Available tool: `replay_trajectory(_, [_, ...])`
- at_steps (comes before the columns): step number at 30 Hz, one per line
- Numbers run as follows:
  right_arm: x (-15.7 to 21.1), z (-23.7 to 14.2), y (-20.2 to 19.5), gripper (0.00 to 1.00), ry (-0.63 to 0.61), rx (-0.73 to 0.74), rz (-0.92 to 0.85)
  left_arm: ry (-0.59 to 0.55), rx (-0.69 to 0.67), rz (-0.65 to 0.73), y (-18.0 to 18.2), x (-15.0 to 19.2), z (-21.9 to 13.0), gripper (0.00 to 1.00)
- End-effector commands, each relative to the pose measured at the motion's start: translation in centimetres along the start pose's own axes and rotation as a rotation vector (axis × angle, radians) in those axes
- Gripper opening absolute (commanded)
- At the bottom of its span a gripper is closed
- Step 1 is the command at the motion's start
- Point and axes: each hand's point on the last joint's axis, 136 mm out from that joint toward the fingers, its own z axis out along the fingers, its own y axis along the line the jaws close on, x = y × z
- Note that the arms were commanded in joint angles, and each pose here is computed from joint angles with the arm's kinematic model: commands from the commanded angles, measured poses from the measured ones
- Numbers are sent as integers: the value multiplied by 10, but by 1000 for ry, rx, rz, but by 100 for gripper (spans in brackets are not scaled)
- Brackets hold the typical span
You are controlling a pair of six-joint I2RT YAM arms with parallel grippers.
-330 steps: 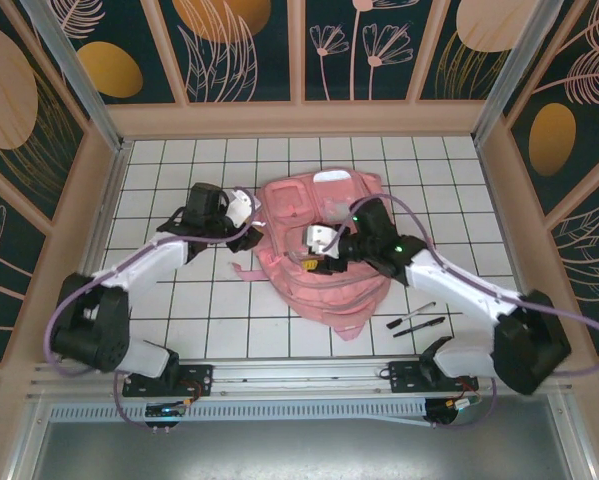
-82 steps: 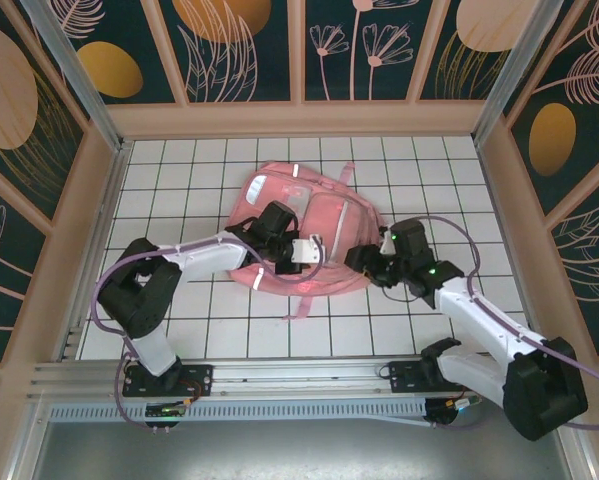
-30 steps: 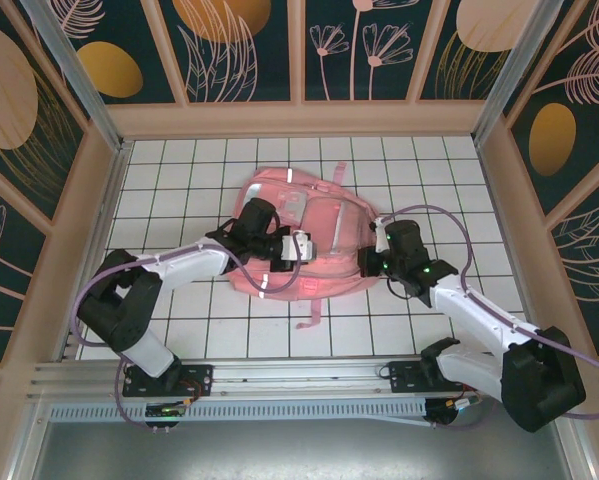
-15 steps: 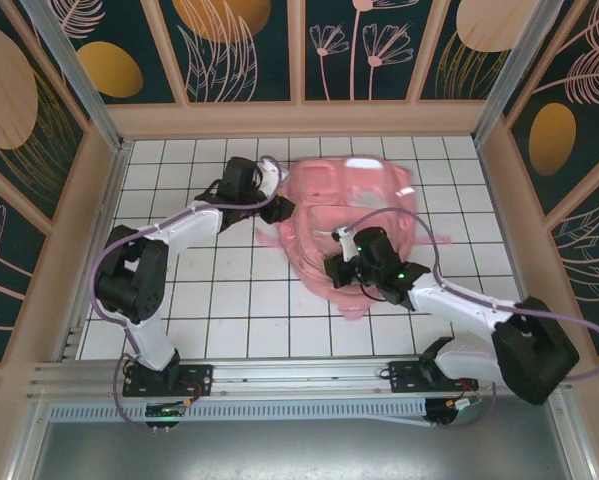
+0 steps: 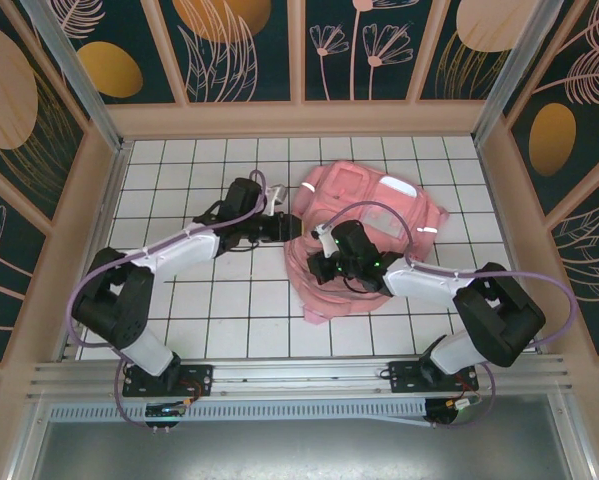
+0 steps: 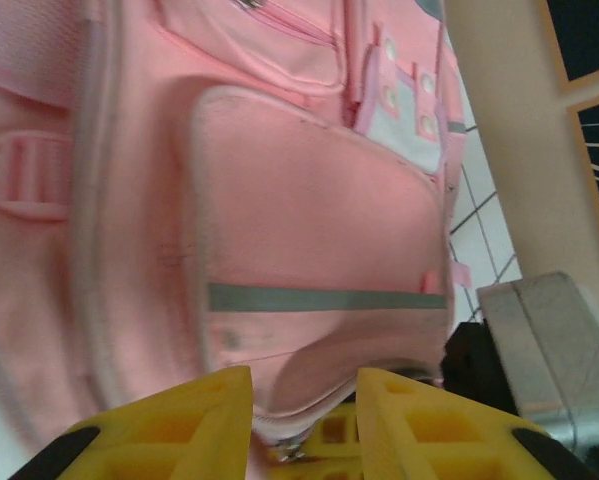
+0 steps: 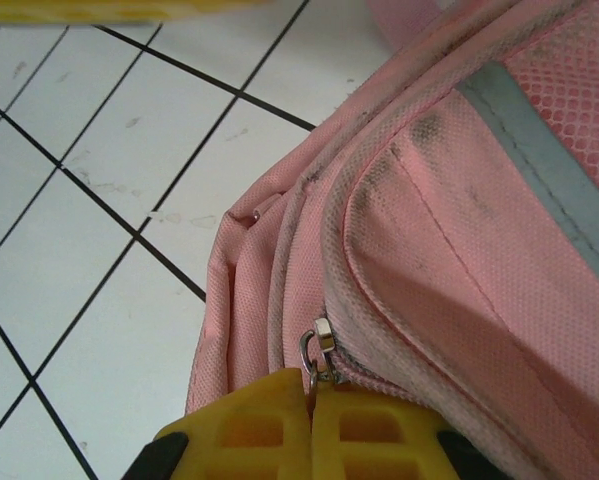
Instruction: Pack the student bag
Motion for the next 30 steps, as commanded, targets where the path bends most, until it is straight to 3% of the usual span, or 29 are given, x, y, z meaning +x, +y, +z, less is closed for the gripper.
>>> replay_trajectory(1, [-13, -6, 24, 0, -63, -93, -63, 63, -6, -107, 6, 6, 10, 32])
replay_trajectory(7, [-11, 0, 32, 0, -43, -121, -69, 174, -75, -201, 30, 39, 29, 34])
replay_trajectory(16, [-7, 9, 43, 0, -25, -134, -97, 155, -113, -259, 37, 40, 36, 41])
replay_trajectory(23, [-10, 7, 44, 0, -37, -131, -108, 148, -204, -229, 53, 41, 33, 48])
replay_trajectory(27, [-12, 6, 49, 0, -30, -150, -125, 132, -153, -244, 44, 38, 39, 43])
replay_trajectory(30, [-12, 8, 47, 0, -24, -129, -132, 128, -68, -242, 29, 33, 43, 18])
